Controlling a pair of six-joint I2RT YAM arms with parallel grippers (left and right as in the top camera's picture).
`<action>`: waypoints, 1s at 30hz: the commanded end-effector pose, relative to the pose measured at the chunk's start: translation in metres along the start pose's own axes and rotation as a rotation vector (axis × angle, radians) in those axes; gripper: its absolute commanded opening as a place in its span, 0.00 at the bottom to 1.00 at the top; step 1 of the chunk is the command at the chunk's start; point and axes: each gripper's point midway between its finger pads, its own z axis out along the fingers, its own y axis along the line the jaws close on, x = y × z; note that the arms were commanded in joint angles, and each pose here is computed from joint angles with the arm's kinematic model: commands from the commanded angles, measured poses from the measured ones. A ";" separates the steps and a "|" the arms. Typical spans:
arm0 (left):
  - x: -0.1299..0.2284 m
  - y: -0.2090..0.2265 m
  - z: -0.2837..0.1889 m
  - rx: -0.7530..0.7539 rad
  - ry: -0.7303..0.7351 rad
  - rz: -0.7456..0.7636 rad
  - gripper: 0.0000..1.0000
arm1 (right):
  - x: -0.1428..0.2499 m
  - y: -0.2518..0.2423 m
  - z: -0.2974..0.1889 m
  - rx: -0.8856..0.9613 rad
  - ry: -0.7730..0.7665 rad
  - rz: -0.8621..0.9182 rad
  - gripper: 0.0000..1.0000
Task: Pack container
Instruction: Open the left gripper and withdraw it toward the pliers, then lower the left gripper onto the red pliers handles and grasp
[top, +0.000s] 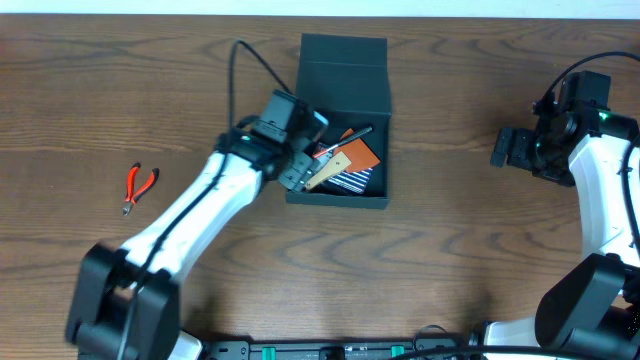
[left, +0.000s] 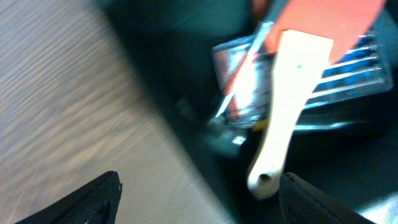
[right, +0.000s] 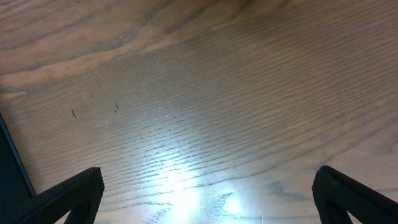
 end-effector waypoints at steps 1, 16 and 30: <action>-0.023 0.059 -0.068 -0.161 -0.134 -0.263 0.83 | 0.002 0.003 0.004 -0.008 0.011 -0.016 0.99; 0.137 0.193 -0.145 -0.394 0.066 -0.796 0.99 | 0.002 0.003 0.004 -0.008 0.012 -0.016 0.99; 0.188 0.175 -0.033 -0.178 0.335 -0.375 0.99 | 0.004 0.003 0.004 -0.008 0.019 -0.016 0.99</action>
